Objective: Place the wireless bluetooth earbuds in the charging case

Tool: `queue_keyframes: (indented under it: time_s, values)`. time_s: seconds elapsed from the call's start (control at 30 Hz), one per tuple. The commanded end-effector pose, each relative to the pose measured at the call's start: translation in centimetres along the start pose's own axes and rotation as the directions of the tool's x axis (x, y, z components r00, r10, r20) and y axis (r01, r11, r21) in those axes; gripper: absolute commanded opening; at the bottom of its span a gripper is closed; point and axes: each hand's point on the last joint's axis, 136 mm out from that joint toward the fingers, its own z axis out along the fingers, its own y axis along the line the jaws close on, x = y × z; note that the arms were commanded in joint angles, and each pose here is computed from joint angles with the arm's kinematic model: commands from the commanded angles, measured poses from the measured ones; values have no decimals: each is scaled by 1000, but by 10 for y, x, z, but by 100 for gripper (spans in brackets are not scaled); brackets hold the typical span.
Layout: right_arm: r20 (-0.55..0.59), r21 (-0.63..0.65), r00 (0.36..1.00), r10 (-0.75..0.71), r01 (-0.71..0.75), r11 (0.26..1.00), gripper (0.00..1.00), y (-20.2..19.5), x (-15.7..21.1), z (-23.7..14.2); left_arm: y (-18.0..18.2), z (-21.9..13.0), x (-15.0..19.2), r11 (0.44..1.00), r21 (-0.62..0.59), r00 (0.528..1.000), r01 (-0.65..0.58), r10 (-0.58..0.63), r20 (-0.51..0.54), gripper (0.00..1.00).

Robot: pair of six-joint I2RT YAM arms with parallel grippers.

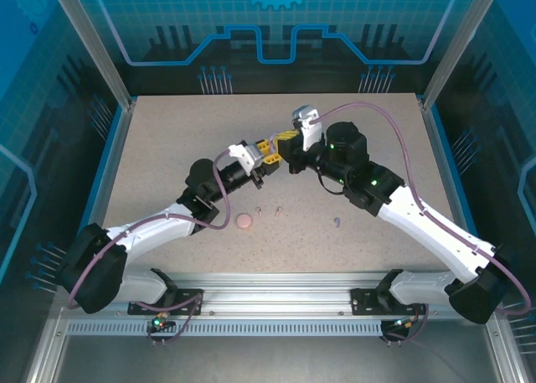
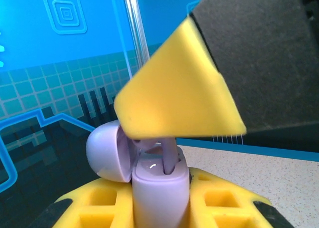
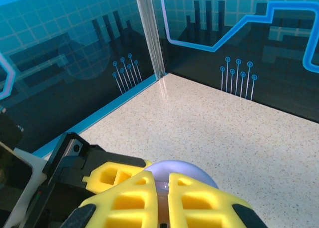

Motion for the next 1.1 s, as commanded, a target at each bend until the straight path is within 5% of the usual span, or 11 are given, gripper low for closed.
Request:
queue_keyframes:
  time_s: [0.0,0.13,0.3,0.6,0.87,1.07]
  values:
    - [-16,-72,999,-50,49,996,11,11,9,-3,4,1,-41,998,-20,993,-57,59,104,0]
    - [-23,-54,998,-51,50,997,18,9,12,-4,4,2,-41,998,-19,993,-54,56,103,0]
    - [15,15,1000,11,-11,1000,49,-2,-10,-13,4,3,-37,999,-17,994,-48,49,95,0]
    - [101,202,973,209,-226,953,63,-56,-38,-78,3,-1,-33,999,-26,995,-40,42,90,0]
    - [-114,485,875,471,-365,795,64,-124,72,-91,5,-4,-34,999,-40,995,-35,39,96,0]
    - [-304,668,703,643,-325,670,63,-150,187,-80,5,-7,-36,998,-47,994,-35,39,99,0]
